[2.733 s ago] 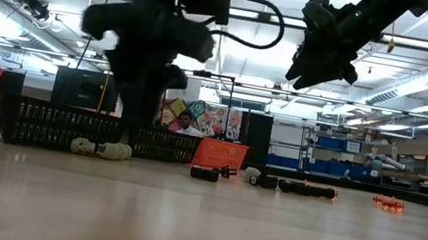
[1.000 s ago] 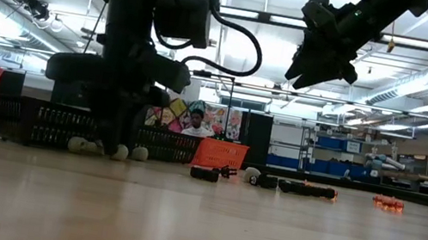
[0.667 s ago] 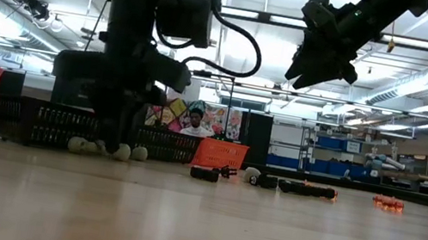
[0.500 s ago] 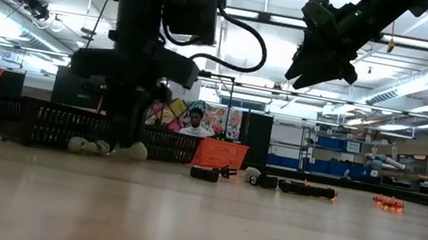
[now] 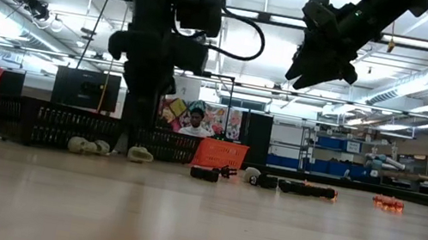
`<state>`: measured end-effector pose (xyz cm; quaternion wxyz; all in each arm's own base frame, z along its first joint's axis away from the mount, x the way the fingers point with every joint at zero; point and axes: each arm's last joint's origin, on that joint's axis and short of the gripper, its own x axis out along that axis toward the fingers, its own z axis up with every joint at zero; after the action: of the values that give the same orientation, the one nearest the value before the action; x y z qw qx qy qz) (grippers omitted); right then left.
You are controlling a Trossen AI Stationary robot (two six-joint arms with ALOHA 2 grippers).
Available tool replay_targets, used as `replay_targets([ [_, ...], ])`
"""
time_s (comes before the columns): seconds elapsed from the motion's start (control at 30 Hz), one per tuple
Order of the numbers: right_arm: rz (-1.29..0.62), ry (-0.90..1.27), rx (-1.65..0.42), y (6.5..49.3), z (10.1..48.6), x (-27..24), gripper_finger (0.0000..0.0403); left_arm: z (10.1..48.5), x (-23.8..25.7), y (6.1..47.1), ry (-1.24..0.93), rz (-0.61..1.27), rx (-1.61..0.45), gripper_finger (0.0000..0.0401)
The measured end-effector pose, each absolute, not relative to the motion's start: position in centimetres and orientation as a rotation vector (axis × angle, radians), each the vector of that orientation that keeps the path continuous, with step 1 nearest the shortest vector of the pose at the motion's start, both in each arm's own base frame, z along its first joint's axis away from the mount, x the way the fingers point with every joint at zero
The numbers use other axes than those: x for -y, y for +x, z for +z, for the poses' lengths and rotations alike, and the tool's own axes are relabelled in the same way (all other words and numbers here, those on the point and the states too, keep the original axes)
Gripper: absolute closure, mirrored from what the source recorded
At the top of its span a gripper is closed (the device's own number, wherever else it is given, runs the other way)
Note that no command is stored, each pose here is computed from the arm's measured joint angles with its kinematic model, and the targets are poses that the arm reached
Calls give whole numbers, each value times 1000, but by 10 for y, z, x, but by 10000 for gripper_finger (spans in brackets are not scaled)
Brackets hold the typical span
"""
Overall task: Sort Halloween decoration
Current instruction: Put the white skull toy into the top black bin
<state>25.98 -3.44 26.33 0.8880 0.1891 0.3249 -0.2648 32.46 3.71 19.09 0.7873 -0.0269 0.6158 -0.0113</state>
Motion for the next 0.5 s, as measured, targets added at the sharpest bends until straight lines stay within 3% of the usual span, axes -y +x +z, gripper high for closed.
replay_targets([
  [0.33,-554,394,-671,260,263,34,230,181,-29,332,0,-92,-1311,260],
  [0.5,-556,396,-665,260,264,35,230,167,-28,333,-1,-109,-1344,237],
])
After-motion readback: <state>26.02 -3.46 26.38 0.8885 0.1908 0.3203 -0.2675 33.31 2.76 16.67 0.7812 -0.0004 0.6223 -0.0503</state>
